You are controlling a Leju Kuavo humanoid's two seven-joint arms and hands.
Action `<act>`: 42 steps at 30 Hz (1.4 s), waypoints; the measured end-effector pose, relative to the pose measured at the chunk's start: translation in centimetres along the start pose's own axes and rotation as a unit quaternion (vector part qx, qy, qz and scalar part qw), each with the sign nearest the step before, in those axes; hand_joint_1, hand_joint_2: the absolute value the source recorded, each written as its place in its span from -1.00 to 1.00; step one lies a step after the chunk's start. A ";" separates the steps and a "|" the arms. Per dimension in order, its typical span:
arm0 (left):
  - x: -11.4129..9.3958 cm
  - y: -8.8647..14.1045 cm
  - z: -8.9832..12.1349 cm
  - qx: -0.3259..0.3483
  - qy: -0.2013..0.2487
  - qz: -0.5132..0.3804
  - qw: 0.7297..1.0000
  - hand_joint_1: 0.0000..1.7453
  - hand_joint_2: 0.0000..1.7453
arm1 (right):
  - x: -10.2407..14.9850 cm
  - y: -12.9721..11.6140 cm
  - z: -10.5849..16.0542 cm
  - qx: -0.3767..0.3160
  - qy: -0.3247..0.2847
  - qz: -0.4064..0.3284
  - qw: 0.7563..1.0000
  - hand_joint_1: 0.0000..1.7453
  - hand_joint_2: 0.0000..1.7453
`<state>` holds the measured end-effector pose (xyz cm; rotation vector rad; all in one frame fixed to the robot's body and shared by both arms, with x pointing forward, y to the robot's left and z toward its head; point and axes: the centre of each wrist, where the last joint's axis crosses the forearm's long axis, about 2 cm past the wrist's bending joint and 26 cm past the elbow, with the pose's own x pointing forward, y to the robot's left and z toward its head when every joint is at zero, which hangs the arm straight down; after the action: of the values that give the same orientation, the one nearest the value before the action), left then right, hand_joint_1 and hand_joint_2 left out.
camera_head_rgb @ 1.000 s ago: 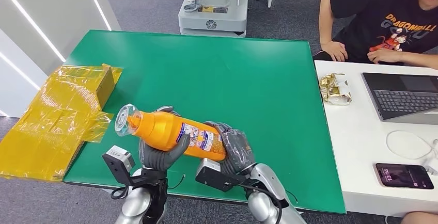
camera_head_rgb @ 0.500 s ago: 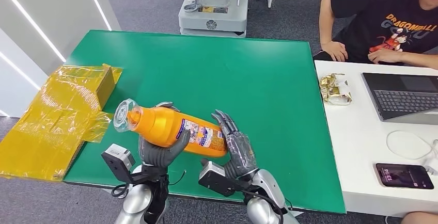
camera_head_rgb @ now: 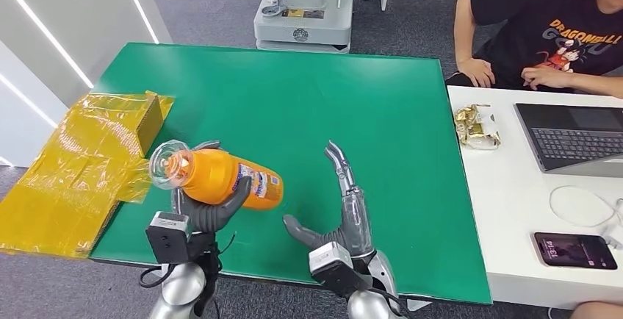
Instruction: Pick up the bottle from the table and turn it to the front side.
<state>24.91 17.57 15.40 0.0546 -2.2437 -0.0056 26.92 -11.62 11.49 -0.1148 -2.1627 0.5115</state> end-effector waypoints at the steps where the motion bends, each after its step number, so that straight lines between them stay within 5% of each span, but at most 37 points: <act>1: -0.1 0.7 0.0 0.001 -0.001 -0.017 1.000 1.00 1.00 | 0.2 0.1 0.1 -0.001 -0.002 -0.004 1.000 -1.00 1.00; 10: -1.2 5.5 -0.2 -0.003 -0.009 -0.147 0.989 1.00 1.00 | 1.2 0.1 -0.1 -0.020 -0.024 -0.032 0.999 -1.00 1.00; 18: -2.1 11.3 -2.7 -0.048 -0.045 -0.349 0.935 1.00 1.00 | 3.3 -0.8 -1.4 -0.071 -0.077 -0.067 0.992 -1.00 1.00; 29: -4.4 16.2 -4.0 -0.120 -0.057 -0.565 0.815 1.00 1.00 | 4.3 -1.4 -1.9 -0.101 -0.100 -0.078 0.987 -1.00 1.00; 35: -7.3 19.2 -4.0 -0.250 0.022 -0.645 0.722 1.00 1.00 | 4.7 -1.4 -1.4 -0.103 -0.096 -0.082 0.987 -1.00 1.00; 42: -10.1 20.6 -1.8 -0.334 0.068 -0.667 0.663 1.00 1.00 | 4.8 -1.6 -0.9 -0.100 -0.096 -0.088 0.986 -1.00 1.00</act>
<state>31.85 38.62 9.16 1.2159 -1.4272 -1.5261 24.89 -11.55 16.24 0.0158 -2.3825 0.2093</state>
